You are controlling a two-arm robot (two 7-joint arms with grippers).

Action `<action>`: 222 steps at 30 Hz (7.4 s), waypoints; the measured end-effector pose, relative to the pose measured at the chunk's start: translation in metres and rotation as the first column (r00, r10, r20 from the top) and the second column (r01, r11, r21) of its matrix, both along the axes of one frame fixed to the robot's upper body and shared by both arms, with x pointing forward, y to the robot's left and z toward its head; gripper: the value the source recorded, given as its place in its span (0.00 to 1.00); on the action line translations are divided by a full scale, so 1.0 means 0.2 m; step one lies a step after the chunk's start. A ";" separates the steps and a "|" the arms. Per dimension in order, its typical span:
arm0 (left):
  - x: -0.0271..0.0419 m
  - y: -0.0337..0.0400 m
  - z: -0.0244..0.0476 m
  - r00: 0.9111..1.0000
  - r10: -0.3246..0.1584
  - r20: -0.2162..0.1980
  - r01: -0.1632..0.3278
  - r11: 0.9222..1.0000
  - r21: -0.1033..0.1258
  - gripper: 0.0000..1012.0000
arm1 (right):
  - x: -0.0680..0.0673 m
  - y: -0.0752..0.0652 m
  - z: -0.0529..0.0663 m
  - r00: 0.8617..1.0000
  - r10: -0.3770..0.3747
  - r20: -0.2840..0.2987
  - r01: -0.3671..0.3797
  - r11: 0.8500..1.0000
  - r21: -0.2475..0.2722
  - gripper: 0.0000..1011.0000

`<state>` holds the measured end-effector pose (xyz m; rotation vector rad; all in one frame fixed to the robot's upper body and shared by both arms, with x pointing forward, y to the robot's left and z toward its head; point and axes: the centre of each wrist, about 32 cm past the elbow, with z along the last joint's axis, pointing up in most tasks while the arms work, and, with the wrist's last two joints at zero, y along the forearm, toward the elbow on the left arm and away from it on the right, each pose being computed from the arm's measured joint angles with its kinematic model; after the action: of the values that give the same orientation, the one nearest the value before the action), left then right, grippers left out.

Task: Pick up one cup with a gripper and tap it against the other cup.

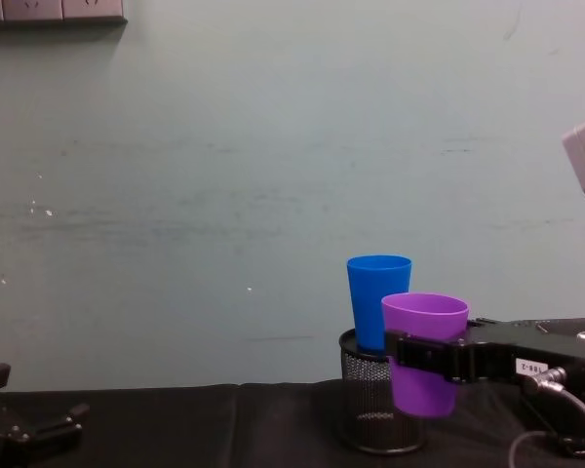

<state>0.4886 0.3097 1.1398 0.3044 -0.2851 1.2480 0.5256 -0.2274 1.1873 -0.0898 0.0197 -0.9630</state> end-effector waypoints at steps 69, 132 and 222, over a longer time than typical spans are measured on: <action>0.000 0.000 0.000 1.000 0.000 0.000 0.000 1.000 0.000 0.99 | 0.00 0.00 0.00 1.000 0.000 0.000 0.000 1.000 0.000 0.72; 0.000 0.000 0.000 1.000 0.000 0.000 0.000 1.000 0.000 0.99 | 0.35 0.05 0.12 0.996 -0.043 -0.078 0.042 0.999 -0.020 0.72; 0.000 0.000 0.000 1.000 0.000 0.000 0.000 1.000 0.000 0.99 | 0.35 0.05 0.12 0.996 -0.044 -0.080 0.042 0.999 -0.021 0.72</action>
<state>0.4886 0.3097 1.1398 0.3045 -0.2850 1.2480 0.5952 -0.2169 1.2114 -0.1464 0.0869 -1.0025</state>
